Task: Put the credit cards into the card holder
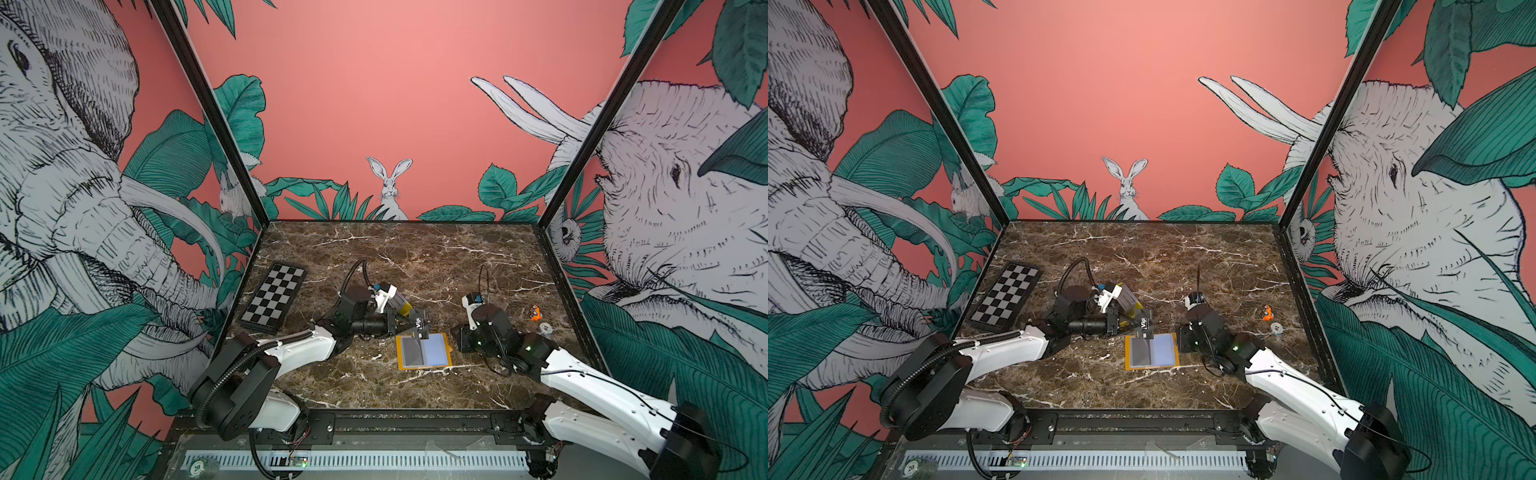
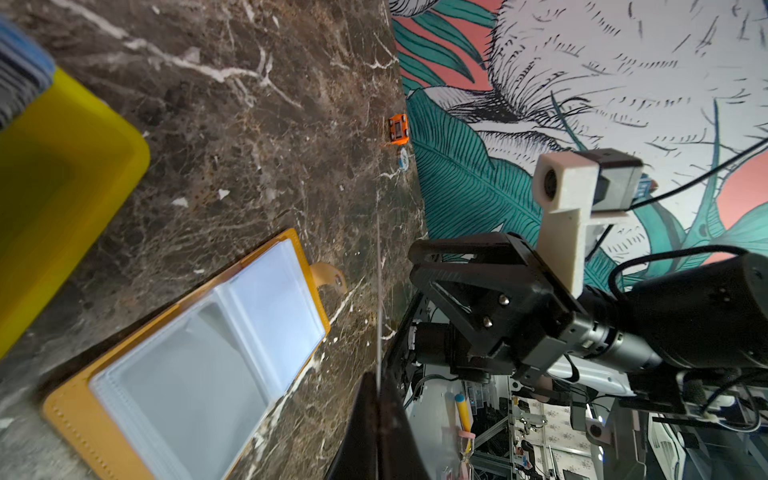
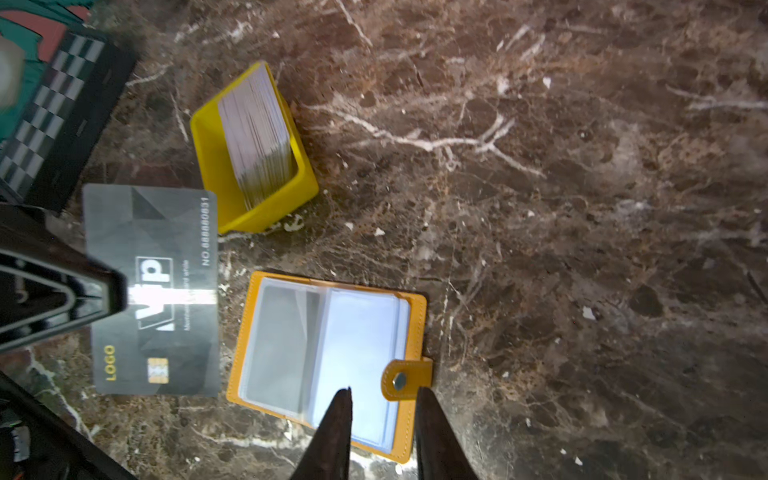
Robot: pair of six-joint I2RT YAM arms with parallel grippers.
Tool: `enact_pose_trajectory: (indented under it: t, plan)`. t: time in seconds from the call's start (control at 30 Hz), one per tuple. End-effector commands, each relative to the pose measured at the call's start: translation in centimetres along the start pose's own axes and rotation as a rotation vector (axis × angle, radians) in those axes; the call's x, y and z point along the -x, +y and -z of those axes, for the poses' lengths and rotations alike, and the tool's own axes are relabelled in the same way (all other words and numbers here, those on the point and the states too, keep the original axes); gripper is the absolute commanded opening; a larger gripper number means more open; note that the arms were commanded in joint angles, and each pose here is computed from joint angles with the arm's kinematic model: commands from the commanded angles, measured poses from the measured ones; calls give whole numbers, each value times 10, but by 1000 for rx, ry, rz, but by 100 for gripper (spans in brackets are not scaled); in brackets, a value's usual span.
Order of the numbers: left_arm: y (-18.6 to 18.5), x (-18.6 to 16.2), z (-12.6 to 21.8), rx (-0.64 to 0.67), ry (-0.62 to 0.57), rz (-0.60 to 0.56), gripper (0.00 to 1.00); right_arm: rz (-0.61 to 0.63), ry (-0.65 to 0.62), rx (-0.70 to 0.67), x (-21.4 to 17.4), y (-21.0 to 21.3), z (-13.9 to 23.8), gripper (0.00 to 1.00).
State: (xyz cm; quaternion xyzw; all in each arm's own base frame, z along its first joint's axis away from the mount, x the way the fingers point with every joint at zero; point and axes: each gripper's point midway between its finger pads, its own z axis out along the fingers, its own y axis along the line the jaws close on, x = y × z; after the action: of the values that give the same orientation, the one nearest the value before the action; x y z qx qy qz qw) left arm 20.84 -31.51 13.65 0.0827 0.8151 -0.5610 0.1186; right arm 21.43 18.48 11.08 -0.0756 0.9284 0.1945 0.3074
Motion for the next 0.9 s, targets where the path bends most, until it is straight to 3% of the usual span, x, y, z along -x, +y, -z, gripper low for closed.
enact_pose_trajectory:
  t: [0.0, 0.3, 0.87]
  plan:
    - [5, -9, -3, -3, 12, -8, 3, 4, 27, 40, -12, 5, 0, 27]
    - [26, -28, -3, 67, 24, 11, 3, -20, 118, -49, -49, -10, -11, 26]
    - [41, -28, -9, 125, 42, 43, 2, -29, 176, -86, -67, -12, -33, 21]
